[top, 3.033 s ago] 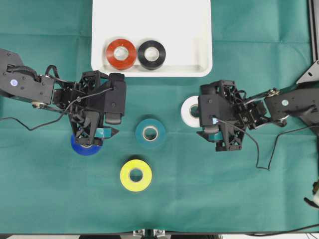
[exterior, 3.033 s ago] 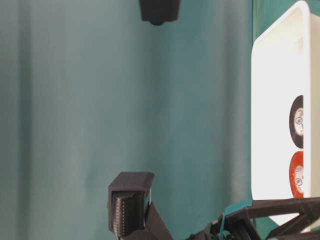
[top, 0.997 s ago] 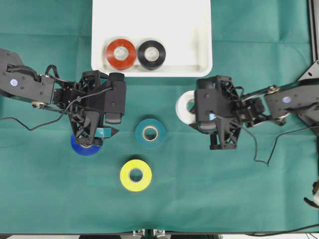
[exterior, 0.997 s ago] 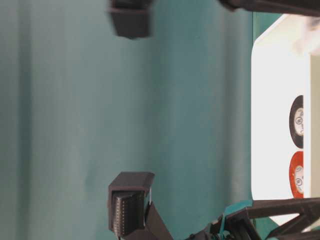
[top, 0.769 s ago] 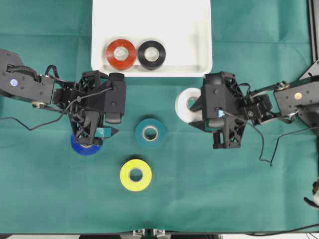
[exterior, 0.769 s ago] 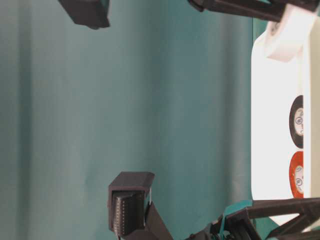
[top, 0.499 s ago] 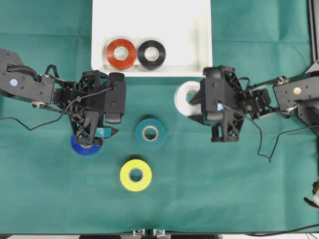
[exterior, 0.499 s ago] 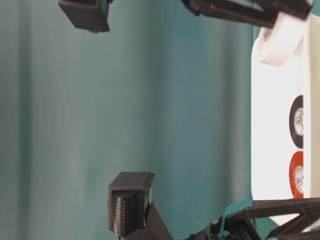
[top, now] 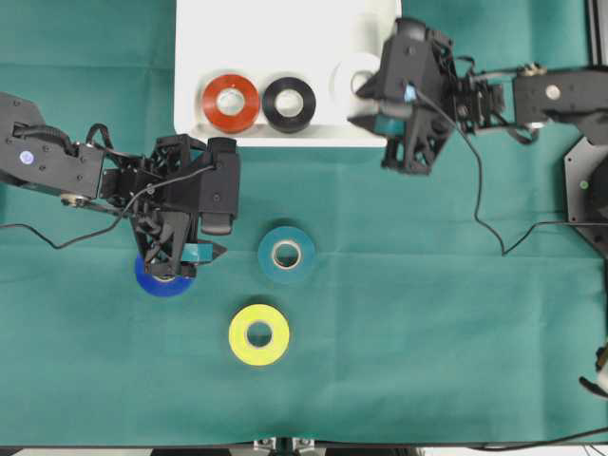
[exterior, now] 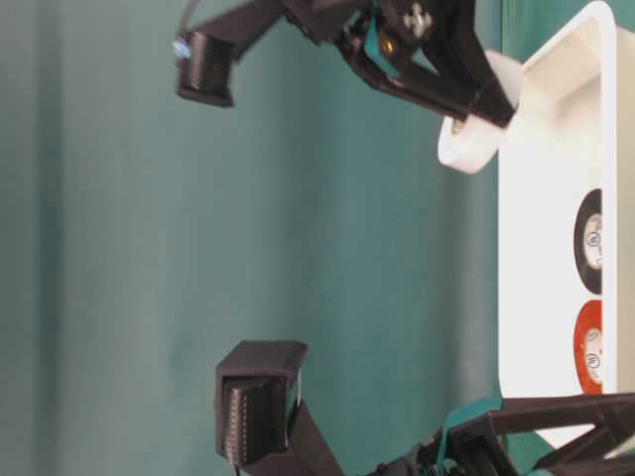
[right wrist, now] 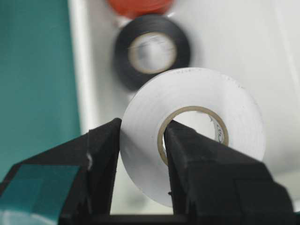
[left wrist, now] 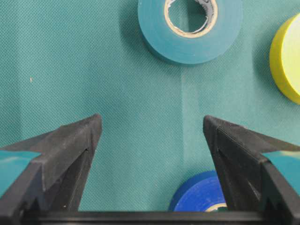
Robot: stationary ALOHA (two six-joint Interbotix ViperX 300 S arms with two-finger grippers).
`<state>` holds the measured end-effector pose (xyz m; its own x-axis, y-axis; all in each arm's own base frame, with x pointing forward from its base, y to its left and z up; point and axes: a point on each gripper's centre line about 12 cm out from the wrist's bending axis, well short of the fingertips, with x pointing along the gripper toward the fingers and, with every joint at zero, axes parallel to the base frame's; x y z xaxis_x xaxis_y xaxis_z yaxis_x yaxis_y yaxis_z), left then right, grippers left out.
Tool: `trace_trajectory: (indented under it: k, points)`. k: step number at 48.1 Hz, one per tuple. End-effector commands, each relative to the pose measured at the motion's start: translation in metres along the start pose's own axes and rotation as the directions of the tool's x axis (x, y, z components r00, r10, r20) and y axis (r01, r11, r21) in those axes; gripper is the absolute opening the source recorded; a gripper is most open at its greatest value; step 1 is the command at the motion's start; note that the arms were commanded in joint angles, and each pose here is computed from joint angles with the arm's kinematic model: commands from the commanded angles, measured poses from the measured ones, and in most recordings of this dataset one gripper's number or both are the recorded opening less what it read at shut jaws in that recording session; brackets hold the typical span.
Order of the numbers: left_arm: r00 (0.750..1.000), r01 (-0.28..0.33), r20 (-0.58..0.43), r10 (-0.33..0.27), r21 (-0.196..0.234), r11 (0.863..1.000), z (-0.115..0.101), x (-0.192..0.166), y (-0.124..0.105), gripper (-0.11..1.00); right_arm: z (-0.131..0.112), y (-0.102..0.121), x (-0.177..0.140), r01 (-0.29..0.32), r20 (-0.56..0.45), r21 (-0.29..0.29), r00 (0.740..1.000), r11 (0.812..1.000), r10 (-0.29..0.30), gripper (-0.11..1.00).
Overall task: Put the tape alternately from left to right into the white case.
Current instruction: 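Lift the white tape roll and carry it into the tray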
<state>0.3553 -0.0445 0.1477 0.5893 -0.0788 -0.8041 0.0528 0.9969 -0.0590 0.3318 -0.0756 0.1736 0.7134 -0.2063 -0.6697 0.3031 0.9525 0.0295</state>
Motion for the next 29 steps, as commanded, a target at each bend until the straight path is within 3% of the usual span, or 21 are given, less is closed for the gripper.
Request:
trace_trajectory:
  k: [1, 18, 29]
  points:
    - [0.999, 0.005, 0.052, -0.004, -0.005, 1.000, 0.014, -0.010, -0.001, 0.84, 0.012, -0.014, 0.005, 0.005, 0.053, 0.027, 0.999, 1.000, -0.006, 0.32]
    - [0.999, 0.005, 0.050, -0.004, -0.022, 1.000, 0.014, -0.009, -0.001, 0.84, 0.004, -0.061, 0.036, 0.062, 0.039, 0.118, 0.997, 0.991, -0.067, 0.32]
    - [0.999, 0.006, 0.053, -0.005, -0.022, 1.000, 0.015, -0.010, -0.001, 0.84, 0.002, -0.072, 0.052, 0.080, 0.015, 0.127, 0.996, 0.989, -0.082, 0.32]
